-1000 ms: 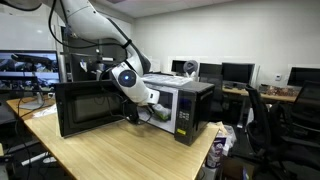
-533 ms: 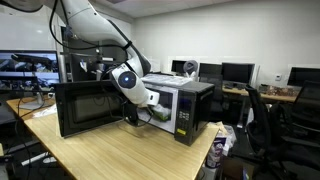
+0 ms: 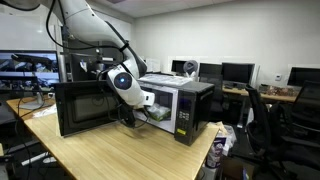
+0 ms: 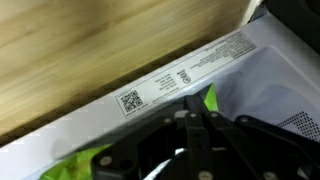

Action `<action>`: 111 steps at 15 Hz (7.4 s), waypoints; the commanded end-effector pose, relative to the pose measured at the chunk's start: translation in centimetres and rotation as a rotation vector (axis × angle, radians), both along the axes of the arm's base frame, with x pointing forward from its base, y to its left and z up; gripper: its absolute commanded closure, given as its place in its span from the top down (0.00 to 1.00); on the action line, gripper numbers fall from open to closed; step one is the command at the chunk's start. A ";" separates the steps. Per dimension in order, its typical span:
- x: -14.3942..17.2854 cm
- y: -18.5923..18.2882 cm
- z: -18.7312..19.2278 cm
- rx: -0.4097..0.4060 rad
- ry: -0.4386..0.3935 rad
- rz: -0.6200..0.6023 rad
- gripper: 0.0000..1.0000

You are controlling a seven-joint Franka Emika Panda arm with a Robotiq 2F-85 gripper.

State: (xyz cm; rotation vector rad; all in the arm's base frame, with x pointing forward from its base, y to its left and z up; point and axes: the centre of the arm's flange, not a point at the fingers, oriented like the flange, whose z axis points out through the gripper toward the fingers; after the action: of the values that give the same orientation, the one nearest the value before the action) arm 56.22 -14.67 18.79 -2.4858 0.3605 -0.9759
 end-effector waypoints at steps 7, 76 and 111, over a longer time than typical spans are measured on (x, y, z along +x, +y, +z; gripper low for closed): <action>-7.2 2.1 1.6 -0.117 -0.060 0.103 0.00; -10.3 -2.2 6.1 -0.592 0.112 0.606 1.00; -6.3 -0.2 1.8 -0.658 0.197 0.847 0.99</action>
State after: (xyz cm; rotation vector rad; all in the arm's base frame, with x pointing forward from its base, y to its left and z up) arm 49.61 -15.00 20.54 -2.8422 -1.0271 -0.5417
